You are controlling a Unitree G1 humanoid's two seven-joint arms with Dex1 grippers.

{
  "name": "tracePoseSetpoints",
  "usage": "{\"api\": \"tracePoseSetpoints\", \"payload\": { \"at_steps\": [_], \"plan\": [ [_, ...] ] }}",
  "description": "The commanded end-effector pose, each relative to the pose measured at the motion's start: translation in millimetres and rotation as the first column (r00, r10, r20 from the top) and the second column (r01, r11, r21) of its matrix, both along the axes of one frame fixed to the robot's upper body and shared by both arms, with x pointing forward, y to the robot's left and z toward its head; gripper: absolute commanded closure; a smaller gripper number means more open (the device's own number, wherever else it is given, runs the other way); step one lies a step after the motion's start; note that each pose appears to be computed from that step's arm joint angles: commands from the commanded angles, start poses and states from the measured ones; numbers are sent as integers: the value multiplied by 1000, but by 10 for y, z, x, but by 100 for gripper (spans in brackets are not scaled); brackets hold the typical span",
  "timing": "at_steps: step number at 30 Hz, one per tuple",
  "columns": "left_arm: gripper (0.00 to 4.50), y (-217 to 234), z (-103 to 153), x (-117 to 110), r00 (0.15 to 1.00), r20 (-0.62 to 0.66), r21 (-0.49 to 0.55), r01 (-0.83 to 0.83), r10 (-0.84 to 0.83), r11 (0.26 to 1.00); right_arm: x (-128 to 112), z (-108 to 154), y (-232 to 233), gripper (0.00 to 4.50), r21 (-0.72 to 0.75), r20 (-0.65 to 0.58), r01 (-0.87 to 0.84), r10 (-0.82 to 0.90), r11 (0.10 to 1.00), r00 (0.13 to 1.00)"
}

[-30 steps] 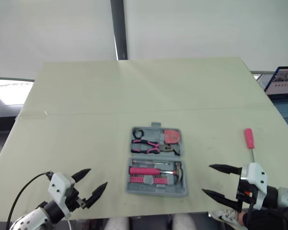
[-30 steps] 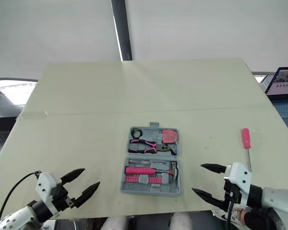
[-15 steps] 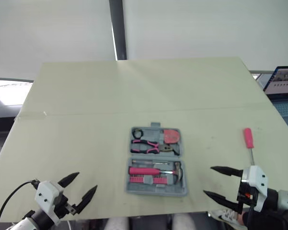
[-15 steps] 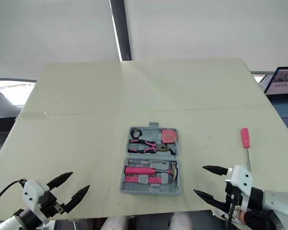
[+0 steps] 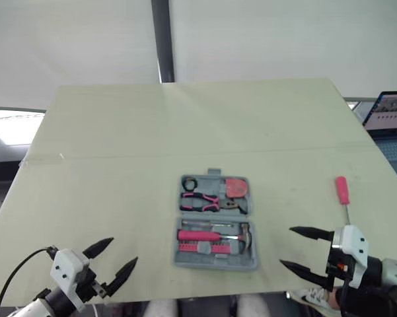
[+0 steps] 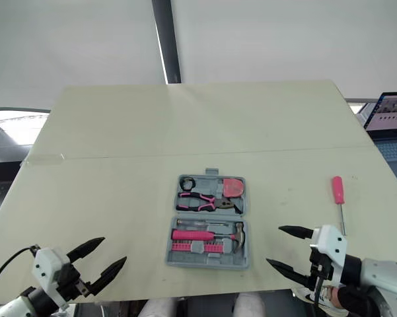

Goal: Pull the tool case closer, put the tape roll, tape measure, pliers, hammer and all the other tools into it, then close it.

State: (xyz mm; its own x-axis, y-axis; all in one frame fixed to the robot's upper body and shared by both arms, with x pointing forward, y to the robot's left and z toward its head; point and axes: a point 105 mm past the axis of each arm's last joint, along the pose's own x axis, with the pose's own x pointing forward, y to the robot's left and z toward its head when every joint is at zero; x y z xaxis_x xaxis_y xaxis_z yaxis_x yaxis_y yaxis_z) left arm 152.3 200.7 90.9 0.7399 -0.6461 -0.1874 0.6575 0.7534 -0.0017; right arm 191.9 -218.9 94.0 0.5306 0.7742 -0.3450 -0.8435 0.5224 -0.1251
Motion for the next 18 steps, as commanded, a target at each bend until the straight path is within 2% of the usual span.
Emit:
{"api": "tracePoseSetpoints", "payload": {
  "at_steps": [1, 5, 9, 14, 18],
  "plan": [
    [5, -273, 317, -98, 976, 70, -33, 209, -207, 977, 34, 77, -53, 0, 2, 13, 2, -2, 1000, 1000],
    [5, -399, 338, -122, 945, 91, -6, 317, -315, 948, 61, 114, -81, 0, 0, 38, 34, -34, 999, 999],
    [5, -440, 315, -83, 934, 106, 19, 340, -340, 940, 88, 137, -111, 0, -3, 50, 66, -66, 998, 997],
    [5, -415, 283, 10, 948, 129, 11, 291, -290, 957, 255, 368, -284, 0, 29, 131, 244, -245, 969, 960],
    [5, -472, 244, 15, 941, 124, -3, 318, -315, 948, 313, 486, -564, 0, 16, 68, 390, -390, 921, 918]
  ]
}}
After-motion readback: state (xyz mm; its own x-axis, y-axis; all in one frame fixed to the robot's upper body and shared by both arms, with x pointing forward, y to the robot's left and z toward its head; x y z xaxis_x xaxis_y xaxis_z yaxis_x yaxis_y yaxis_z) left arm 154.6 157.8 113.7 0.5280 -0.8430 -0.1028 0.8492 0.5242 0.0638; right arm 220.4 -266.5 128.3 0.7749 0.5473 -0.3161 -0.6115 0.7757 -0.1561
